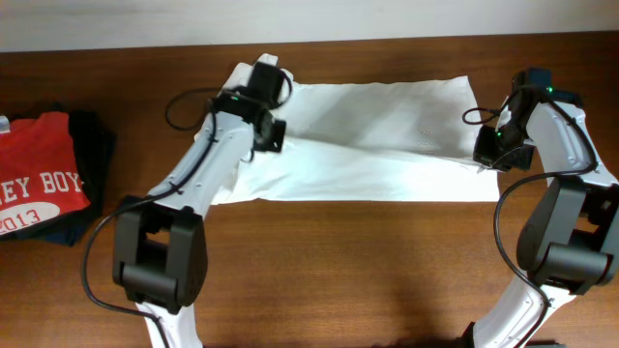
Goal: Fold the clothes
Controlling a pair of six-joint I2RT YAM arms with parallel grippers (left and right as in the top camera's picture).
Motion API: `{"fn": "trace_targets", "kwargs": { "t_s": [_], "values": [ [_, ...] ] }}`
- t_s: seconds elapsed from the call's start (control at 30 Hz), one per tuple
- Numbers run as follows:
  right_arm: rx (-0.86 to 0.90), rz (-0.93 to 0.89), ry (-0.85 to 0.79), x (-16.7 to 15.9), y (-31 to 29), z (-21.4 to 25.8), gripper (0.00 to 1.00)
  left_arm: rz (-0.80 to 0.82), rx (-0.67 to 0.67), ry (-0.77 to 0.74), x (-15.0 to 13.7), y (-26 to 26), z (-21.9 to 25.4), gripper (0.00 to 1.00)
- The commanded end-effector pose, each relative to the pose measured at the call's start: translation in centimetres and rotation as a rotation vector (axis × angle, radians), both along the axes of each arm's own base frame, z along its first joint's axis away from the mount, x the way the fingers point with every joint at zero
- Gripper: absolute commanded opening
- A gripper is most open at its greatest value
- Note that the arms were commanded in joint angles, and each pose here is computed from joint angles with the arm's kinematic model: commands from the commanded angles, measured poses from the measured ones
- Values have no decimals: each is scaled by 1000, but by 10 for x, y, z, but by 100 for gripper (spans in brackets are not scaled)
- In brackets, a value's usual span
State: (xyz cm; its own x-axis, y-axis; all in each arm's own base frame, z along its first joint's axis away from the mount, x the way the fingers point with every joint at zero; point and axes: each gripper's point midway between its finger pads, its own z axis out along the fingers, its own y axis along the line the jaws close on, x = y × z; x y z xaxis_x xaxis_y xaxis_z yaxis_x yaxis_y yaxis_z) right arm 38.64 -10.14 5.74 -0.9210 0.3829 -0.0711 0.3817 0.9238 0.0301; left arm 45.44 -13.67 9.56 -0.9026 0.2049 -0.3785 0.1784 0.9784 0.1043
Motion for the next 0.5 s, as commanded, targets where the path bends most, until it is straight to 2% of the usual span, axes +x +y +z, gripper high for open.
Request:
{"fn": "trace_targets", "kwargs": {
  "t_s": [0.0,0.03,0.07,0.1,0.13,0.2,0.37,0.47],
  "values": [
    [-12,5,-24,4,0,6,4,11,0,-103,27,3,10,0],
    [-12,5,-24,5,0,6,5,10,-8,-115,32,0,7,14],
    [-11,5,-23,4,0,6,5,10,-6,-111,32,0,3,36],
    [-11,5,-22,4,0,6,5,10,-2,-101,31,0,0,54],
    [-11,5,-22,4,0,6,5,11,3,-91,30,2,-2,68],
    [-12,5,-25,5,0,6,5,24,12,-76,28,10,-3,73],
    [-16,5,-41,9,-1,7,5,97,54,94,-8,39,-19,73],
    [-16,5,-43,9,-1,7,5,141,55,130,-15,49,-22,73]
  ]
}}
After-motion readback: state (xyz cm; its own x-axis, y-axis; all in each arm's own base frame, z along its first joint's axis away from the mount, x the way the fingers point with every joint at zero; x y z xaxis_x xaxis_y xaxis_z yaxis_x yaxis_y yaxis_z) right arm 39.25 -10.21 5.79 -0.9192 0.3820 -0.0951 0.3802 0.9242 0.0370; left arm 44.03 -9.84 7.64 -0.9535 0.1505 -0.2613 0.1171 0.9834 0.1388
